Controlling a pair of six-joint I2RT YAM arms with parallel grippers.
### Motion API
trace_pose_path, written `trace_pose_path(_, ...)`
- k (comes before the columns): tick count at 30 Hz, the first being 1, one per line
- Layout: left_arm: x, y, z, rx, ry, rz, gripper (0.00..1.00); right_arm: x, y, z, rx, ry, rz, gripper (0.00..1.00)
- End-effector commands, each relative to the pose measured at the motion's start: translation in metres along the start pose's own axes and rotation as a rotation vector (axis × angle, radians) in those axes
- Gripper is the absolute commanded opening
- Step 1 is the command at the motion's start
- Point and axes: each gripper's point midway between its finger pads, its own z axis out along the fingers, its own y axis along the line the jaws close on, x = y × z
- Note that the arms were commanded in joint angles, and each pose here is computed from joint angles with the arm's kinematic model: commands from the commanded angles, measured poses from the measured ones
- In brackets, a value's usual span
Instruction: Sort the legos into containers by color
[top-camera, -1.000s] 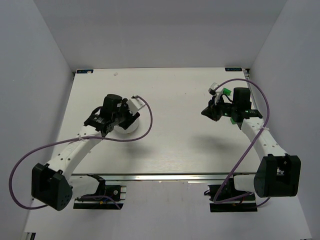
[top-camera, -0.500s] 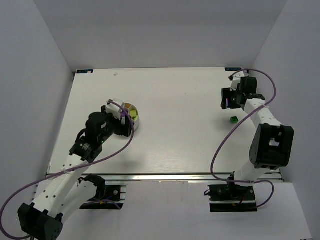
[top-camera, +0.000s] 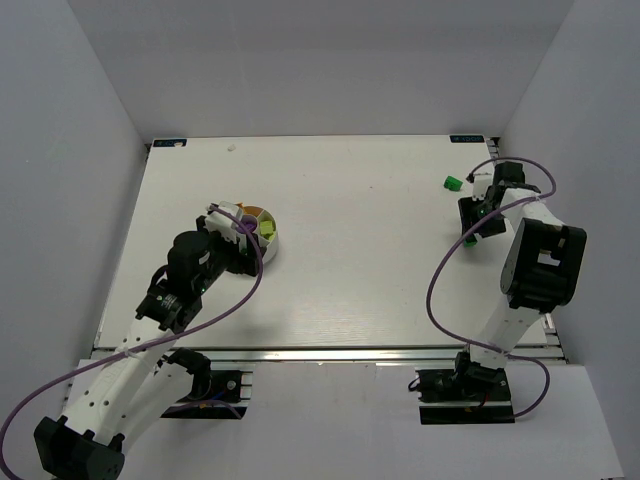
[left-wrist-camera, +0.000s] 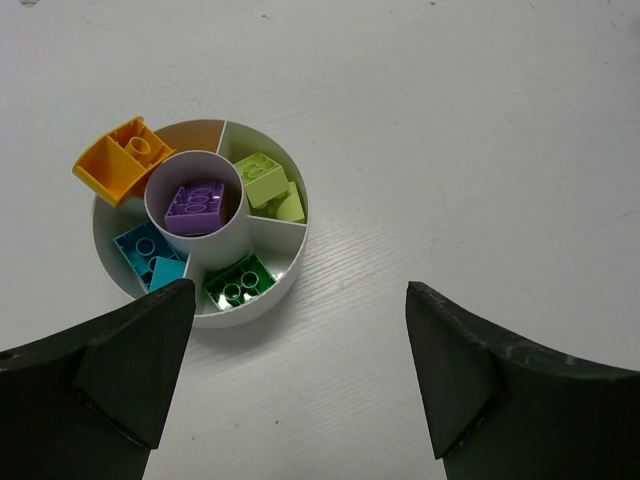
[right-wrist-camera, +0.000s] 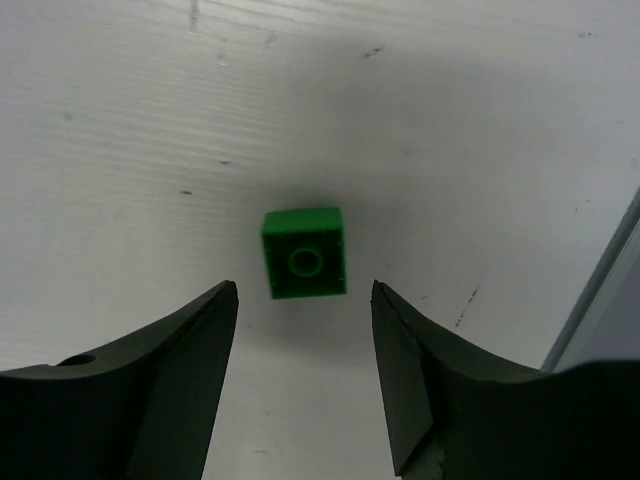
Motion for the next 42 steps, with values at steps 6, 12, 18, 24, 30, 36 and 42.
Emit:
trace_pose_path(6, -0.001, 0.003, 0.001, -0.015, -0.01, -0.012, 0.95, 0.007, -0.012, 0.021, -0.065, 0.062, -0.048, 0.61)
trace_pose_path(12, 0.001, 0.002, 0.002, -0.014, -0.002, -0.013, 0.95, 0.009, -0.014, 0.037, -0.081, 0.069, -0.059, 0.59)
trace_pose_path(18, 0.0, -0.003, 0.003, 0.017, -0.014, -0.028, 0.93, 0.013, -0.015, 0.043, -0.078, 0.073, -0.08, 0.27)
trace_pose_path(24, -0.011, -0.07, 0.007, 0.377, -0.028, -0.187, 0.36, 0.011, 0.05, -0.003, -0.384, -0.089, -0.331, 0.07)
trace_pose_path(30, -0.033, -0.14, 0.023, 0.755, 0.103, -0.566, 0.63, 0.022, 0.177, -0.09, -0.788, -0.415, -0.696, 0.07)
trace_pose_path(36, -0.043, -0.164, 0.054, 0.763, 0.167, -0.733, 0.75, 0.017, 0.25, -0.135, -0.85, -0.585, -0.905, 0.07)
trace_pose_path(42, -0.061, -0.197, 0.071, 0.753, 0.192, -0.751, 0.78, 0.003, 0.281, -0.156, -0.837, -0.652, -0.964, 0.08)
